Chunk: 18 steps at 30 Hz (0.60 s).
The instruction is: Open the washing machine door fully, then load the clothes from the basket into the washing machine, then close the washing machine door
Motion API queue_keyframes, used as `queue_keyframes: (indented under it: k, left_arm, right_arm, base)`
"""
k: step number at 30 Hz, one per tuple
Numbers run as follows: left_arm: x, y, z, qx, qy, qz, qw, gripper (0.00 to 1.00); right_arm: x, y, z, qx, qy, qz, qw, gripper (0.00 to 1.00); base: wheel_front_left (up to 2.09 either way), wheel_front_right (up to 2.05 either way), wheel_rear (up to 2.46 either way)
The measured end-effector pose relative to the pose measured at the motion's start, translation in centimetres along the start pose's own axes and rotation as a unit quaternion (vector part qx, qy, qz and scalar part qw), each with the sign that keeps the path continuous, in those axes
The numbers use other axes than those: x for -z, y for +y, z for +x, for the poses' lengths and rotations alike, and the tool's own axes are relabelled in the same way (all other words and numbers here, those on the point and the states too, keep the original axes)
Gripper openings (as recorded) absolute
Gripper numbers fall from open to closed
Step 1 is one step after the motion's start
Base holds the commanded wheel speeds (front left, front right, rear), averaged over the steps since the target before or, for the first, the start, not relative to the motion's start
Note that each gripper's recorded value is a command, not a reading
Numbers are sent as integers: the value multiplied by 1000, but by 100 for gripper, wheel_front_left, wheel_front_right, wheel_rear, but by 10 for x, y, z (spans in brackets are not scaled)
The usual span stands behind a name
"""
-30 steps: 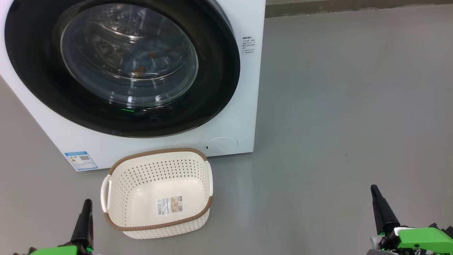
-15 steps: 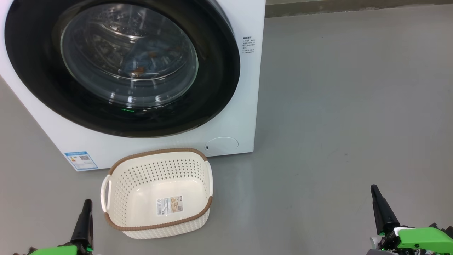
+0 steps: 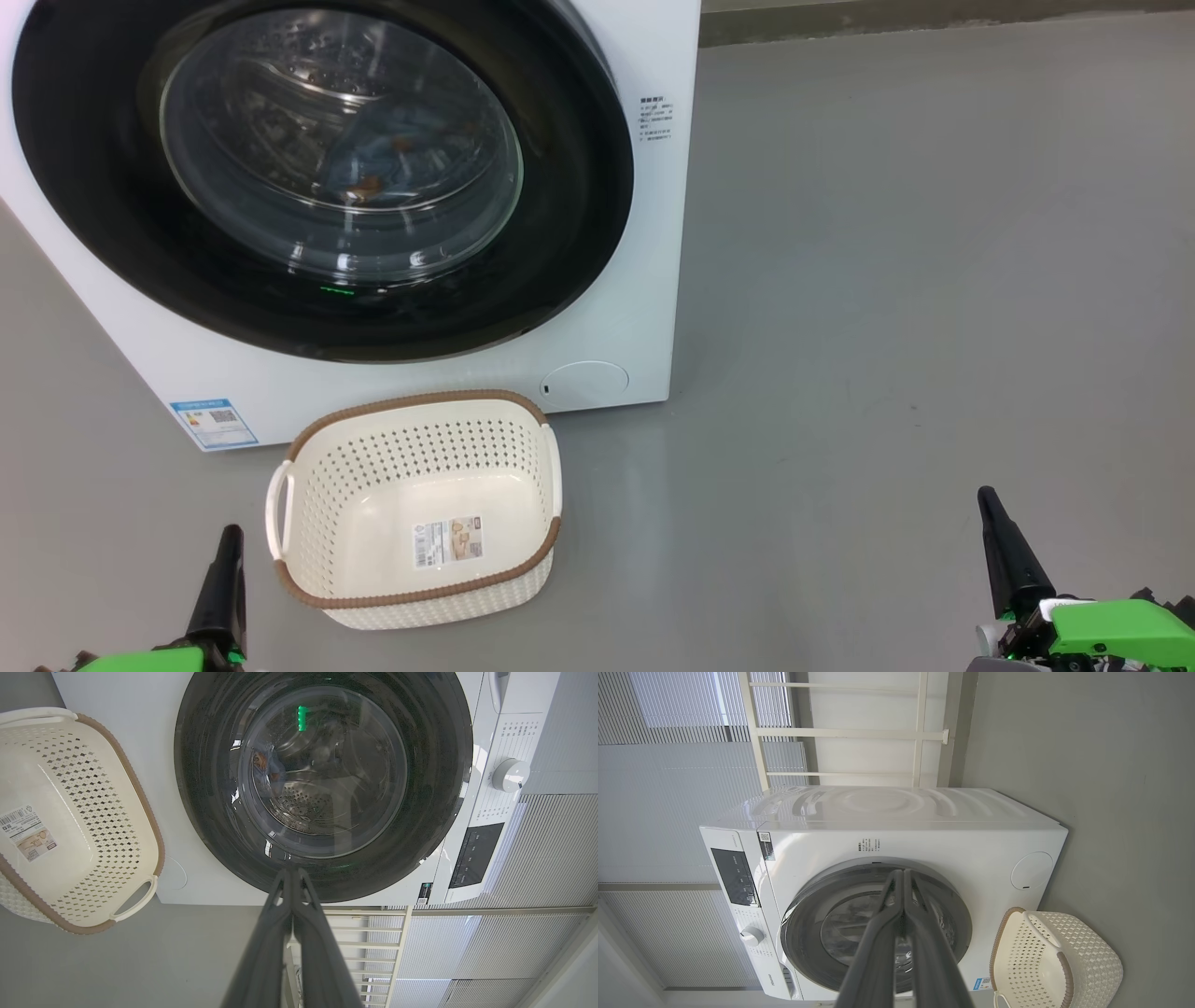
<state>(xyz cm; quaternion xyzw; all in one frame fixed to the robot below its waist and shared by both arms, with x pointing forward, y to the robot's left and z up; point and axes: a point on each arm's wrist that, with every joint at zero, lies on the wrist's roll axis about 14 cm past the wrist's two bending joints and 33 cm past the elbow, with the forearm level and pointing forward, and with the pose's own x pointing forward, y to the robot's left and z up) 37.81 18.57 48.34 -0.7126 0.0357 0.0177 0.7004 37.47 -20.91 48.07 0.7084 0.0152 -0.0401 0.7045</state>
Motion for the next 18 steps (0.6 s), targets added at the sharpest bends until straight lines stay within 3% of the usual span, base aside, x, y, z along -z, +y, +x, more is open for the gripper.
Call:
queue_keyframes:
  k: [18]
  left_arm:
    - [0, 0, 0, 0, 0, 0, 1000, 0]
  right_arm:
    - [0, 0, 0, 0, 0, 0, 1000, 0]
  base:
    - [0, 0, 0]
